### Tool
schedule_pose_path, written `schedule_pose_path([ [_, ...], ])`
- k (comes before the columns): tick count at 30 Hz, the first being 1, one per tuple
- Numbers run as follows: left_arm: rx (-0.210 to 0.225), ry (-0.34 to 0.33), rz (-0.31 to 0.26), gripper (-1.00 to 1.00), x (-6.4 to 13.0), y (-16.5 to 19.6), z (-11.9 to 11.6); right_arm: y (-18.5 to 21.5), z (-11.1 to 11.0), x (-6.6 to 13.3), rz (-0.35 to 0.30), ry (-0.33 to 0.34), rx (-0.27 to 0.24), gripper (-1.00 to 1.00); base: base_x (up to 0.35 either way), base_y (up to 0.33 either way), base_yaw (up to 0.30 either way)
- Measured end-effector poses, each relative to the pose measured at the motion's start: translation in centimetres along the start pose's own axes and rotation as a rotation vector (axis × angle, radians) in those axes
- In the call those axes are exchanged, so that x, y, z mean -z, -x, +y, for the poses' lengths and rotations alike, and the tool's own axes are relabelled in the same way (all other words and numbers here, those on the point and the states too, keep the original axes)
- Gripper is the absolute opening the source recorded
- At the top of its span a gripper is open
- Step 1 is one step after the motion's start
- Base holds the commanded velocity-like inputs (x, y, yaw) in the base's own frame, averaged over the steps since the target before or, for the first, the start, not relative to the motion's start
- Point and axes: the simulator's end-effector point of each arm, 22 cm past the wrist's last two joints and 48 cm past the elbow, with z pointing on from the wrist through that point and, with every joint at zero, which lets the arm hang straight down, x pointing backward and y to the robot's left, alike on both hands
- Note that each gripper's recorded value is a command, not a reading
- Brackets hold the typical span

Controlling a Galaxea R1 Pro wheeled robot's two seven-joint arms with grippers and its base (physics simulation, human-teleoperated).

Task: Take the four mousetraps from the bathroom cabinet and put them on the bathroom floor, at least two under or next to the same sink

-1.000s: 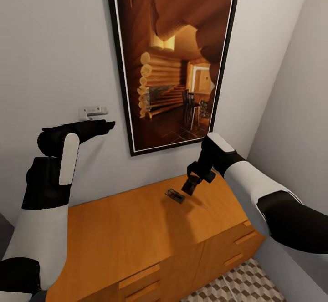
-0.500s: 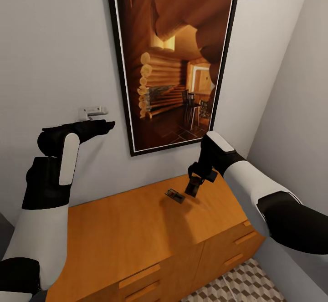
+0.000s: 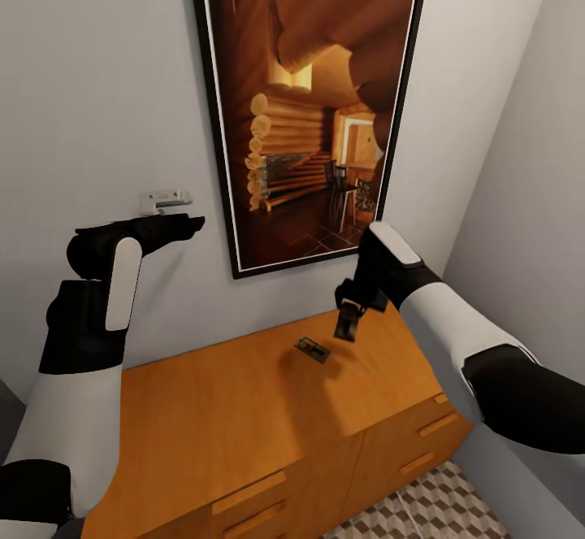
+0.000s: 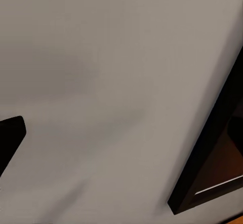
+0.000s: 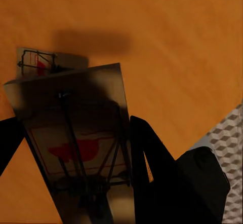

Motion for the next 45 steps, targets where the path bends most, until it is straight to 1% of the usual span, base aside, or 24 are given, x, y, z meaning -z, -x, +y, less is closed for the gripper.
schedule_pose_path([
  [4, 0.0, 0.0, 0.0, 1.0, 0.0, 0.0, 0.0, 0.5, 0.4, 0.8, -0.025, 0.018, 0.069, -1.0, 0.0, 0.0, 0.0],
  [5, 0.0, 0.0, 0.0, 1.0, 0.0, 0.0, 0.0, 0.5, 0.5, 0.8, -0.026, 0.018, 0.069, -1.0, 0.0, 0.0, 0.0],
  [10, 0.0, 0.0, 0.0, 1.0, 0.0, 0.0, 0.0, 1.1, 1.3, 2.2, -0.08, 0.054, 0.121, -1.0, 0.0, 0.0, 0.0],
  [15, 0.0, 0.001, 0.0, 1.0, 0.0, 0.0, 0.0, 1.2, 2.3, 3.4, -0.152, 0.092, 0.172, -1.0, 0.0, 0.0, 0.0],
  [18, 0.0, 0.001, 0.0, 1.0, 0.0, 0.0, 0.0, 2.0, 2.1, 4.7, -0.207, 0.113, 0.184, -1.0, 0.0, 0.0, 0.0],
  [20, 0.0, 0.001, 0.0, 1.0, 0.0, 0.0, 0.0, 2.7, 1.6, 5.4, -0.241, 0.119, 0.185, -1.0, 0.0, 0.0, 0.0],
  [21, 0.0, 0.001, 0.0, 1.0, 0.0, 0.0, 0.0, 3.5, 1.0, 6.1, -0.27, 0.121, 0.183, -1.0, 0.0, 0.0, 0.0],
  [23, 0.0, 0.001, 0.0, 1.0, 0.0, 0.0, 0.0, 4.0, 0.5, 6.6, -0.294, 0.119, 0.187, -1.0, 0.0, 0.0, 0.0],
  [26, 0.0, 0.001, 0.0, 1.0, 0.0, 0.0, 0.0, 4.2, 0.2, 6.9, -0.318, 0.11, 0.202, -1.0, 0.0, 0.0, 0.0],
  [30, 0.0, 0.0, 0.0, 1.0, 0.0, 0.0, 0.0, 3.8, 0.5, 7.1, -0.326, 0.112, 0.234, -1.0, 0.0, 0.0, 0.0],
  [35, 0.0, 0.0, 0.0, 1.0, 0.0, 0.0, 0.0, 4.1, 0.0, 7.8, -0.348, 0.119, 0.253, -1.0, 0.0, 0.0, 0.0],
  [36, 0.0, 0.001, 0.0, 1.0, 0.0, 0.0, 0.0, 4.4, -0.2, 8.5, -0.374, 0.124, 0.262, -1.0, 0.0, 0.0, 0.0],
  [40, 0.0, 0.002, 0.001, 1.0, 0.0, 0.0, 0.0, 4.9, -0.6, 10.2, -0.441, 0.124, 0.296, -1.0, 0.0, 0.0, 0.0],
  [45, -0.001, 0.005, 0.0, 1.0, 0.0, 0.0, 0.1, 4.5, -0.1, 12.0, -0.511, 0.131, 0.353, -1.0, 0.0, 0.0, 0.0],
])
